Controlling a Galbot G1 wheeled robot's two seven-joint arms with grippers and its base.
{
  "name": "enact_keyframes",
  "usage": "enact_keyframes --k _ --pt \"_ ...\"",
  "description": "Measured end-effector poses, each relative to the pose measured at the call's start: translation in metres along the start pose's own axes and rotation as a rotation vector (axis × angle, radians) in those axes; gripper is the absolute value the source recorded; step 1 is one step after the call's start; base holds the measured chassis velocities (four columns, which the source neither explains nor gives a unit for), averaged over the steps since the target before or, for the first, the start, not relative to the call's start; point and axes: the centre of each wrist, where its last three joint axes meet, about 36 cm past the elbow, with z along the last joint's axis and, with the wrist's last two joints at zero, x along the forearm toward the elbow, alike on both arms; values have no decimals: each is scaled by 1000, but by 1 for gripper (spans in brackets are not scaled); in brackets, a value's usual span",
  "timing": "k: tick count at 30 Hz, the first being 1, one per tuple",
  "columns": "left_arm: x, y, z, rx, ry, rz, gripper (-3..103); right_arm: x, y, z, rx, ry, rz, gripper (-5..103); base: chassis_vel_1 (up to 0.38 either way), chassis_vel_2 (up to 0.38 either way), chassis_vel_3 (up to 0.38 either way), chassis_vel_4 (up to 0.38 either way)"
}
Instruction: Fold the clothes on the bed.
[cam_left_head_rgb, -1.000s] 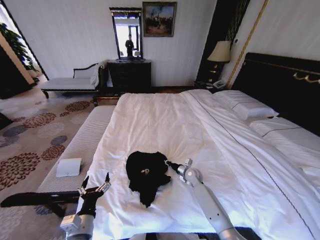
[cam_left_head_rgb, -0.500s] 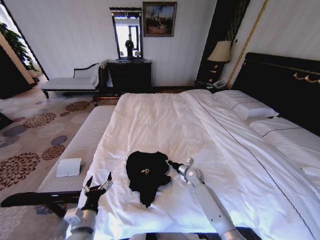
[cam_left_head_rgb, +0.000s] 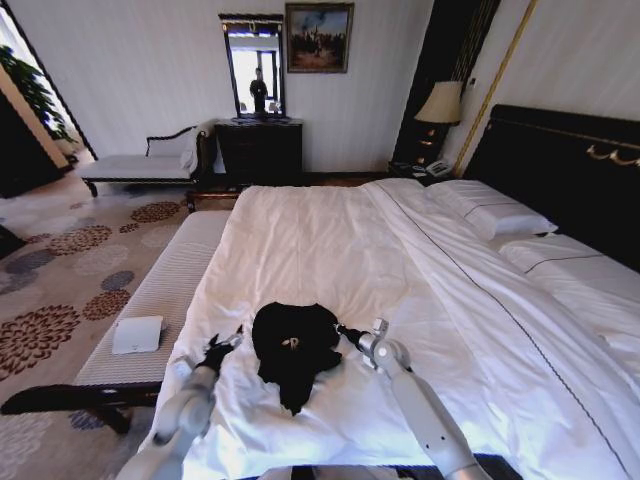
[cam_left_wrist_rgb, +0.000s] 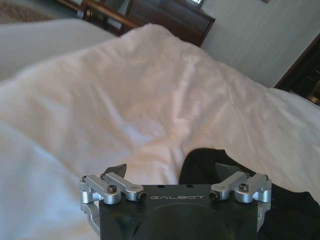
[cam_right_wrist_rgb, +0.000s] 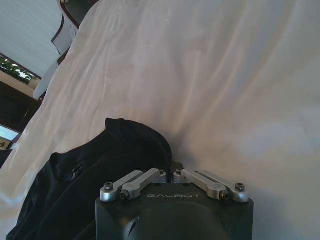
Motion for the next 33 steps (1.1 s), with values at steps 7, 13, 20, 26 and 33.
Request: enact_keyframes --k 7,13,20,26,33 --pt "-40 -16 7 30 29 26 97 3 -7 2 2 -10 10 1 0 0 0 0" --pt "-46 -16 24 30 67 22 88 3 -10 2 2 -11 19 1 0 0 0 0" --pt "-50 -23 31 37 62 33 61 0 -10 2 4 -15 22 1 0 0 0 0" --pt "-52 -21 28 25 48 33 39 1 -13 3 4 -19 25 1 0 0 0 0" --pt "-52 -19 30 12 35 34 11 5 -17 3 4 -29 39 1 0 0 0 0"
